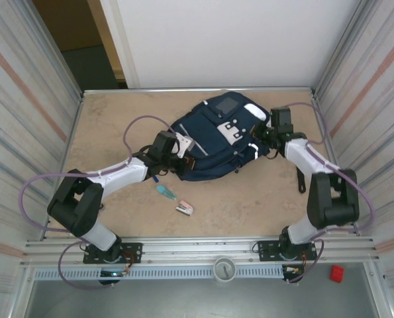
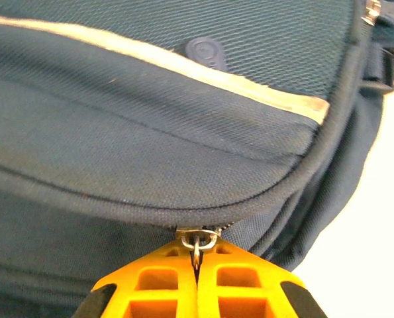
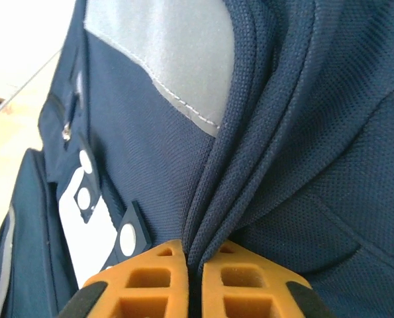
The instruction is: Pack the student bag
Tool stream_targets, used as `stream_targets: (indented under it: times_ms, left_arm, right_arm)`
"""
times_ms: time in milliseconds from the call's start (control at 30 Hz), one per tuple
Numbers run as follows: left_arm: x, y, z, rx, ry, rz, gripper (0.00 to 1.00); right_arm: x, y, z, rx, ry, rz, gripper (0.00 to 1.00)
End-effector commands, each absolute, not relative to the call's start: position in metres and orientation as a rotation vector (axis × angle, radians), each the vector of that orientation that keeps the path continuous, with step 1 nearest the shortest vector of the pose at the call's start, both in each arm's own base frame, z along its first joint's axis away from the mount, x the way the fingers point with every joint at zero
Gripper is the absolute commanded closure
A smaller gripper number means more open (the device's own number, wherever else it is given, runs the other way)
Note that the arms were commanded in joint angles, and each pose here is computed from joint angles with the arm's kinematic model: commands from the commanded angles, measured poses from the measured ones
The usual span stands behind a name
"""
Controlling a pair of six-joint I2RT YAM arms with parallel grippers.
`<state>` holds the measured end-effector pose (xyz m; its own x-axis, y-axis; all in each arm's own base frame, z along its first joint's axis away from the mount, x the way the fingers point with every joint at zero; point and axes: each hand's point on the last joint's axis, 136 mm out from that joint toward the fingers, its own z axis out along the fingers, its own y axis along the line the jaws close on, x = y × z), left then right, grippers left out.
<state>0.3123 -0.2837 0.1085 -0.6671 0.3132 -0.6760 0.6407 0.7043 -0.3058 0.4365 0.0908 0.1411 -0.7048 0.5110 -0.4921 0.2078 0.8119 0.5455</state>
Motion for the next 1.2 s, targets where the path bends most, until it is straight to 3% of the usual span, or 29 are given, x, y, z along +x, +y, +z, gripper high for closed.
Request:
stream_targets:
  times_ms: [0,100,233,267,300,400,533,633,800,900,1167]
  left_arm:
    - [0.320,-0.309,0.134,0.738,2.229,-0.796,1.00]
    - [0.328,-0.320,0.142,0.703,2.237,-0.791,1.00]
    - [0.329,-0.329,0.151,0.664,2.226,-0.753,1.00]
    - [0.329,-0.330,0.152,0.650,2.227,-0.756,1.00]
    - [0.329,-0.331,0.153,0.640,2.228,-0.761,1.00]
    - [0.323,-0.336,0.155,0.645,2.224,-0.779,1.00]
    - [0.315,-0.340,0.155,0.672,2.215,-0.777,1.00]
    - [0.313,-0.339,0.152,0.677,2.222,-0.774,1.00]
    - [0.309,-0.329,0.149,0.690,2.225,-0.722,1.00]
    - [0.311,-0.315,0.140,0.715,2.241,-0.631,1.00]
    - [0.331,-0.268,0.119,0.715,2.305,-0.467,1.00]
  right_arm:
    - [0.465,0.103,0.158,0.376,2.379,0.644,0.78]
    - [0.461,0.090,0.161,0.385,2.425,0.550,0.59]
    - [0.414,0.104,0.150,0.403,2.446,0.632,0.37]
    - [0.397,0.112,0.143,0.409,2.457,0.680,0.17]
    - [0.380,0.123,0.136,0.411,2.467,0.725,0.09]
    - [0.338,0.162,0.121,0.394,2.474,0.863,0.04]
    - [0.321,0.201,0.113,0.418,2.441,0.996,0.03]
    - [0.325,0.211,0.101,0.432,2.445,0.970,0.14]
    - [0.336,0.202,0.092,0.412,2.435,0.904,0.72]
    - [0.338,0.190,0.095,0.392,2.427,0.870,0.98]
    - [0.340,0.140,0.112,0.395,2.396,0.804,1.00]
